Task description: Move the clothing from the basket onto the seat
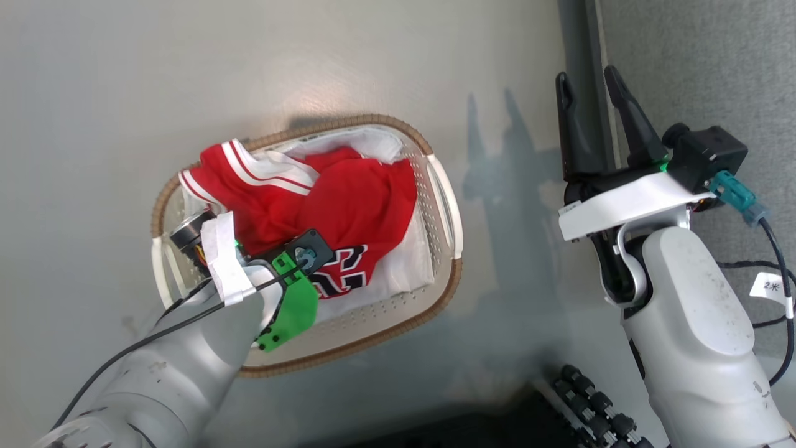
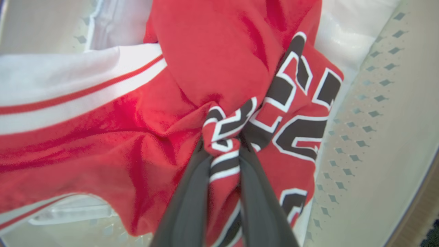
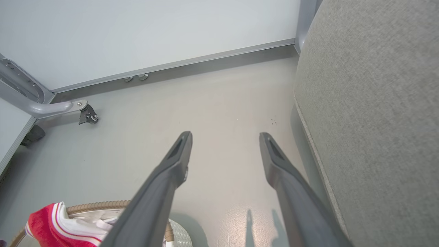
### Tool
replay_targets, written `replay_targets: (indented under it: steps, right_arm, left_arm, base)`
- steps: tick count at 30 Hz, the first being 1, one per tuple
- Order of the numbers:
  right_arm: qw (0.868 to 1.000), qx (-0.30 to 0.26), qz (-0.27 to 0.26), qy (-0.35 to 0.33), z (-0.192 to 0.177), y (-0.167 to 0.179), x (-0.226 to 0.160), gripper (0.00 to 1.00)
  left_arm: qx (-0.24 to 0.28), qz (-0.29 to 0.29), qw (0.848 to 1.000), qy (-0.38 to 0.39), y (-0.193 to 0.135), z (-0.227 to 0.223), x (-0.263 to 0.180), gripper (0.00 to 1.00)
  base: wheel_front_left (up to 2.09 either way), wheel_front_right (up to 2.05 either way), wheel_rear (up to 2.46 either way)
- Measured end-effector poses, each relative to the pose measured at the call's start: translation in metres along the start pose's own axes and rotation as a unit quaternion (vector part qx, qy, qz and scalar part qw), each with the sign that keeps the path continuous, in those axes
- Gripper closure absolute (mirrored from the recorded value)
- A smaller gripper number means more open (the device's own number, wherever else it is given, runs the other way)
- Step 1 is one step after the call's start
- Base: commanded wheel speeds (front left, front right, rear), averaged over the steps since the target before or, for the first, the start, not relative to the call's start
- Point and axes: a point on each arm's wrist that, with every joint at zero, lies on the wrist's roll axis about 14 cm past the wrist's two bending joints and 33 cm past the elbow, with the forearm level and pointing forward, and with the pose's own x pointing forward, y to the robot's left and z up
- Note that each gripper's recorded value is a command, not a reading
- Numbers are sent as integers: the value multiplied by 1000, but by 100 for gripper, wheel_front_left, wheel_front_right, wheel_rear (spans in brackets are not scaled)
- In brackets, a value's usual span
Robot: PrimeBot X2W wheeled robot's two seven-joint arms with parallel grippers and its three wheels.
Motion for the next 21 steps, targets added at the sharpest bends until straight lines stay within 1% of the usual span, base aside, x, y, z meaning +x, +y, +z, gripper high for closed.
replay_targets:
  steps: [6, 11, 17, 21]
  right_arm:
    - [1000, -2, 1, -5, 12, 6, -14, 0]
    - [1000, -6, 5, -14, 26, 12, -27, 0]
    - [1000, -14, 10, -23, 40, 21, -44, 0]
    - [999, -16, 17, -32, 50, 29, -56, 0]
  left_arm:
    - [-12, 17, 998, -59, -1, 34, -20, 100]
    - [-20, 34, 994, -106, -3, 62, -42, 100]
    - [-37, 57, 984, -164, -4, 94, -72, 100]
    - [-58, 70, 975, -201, -8, 113, -94, 100]
  base:
    - [0, 0, 0]
    - [0, 0, 0]
    - [0, 0, 0]
    - [0, 0, 0]
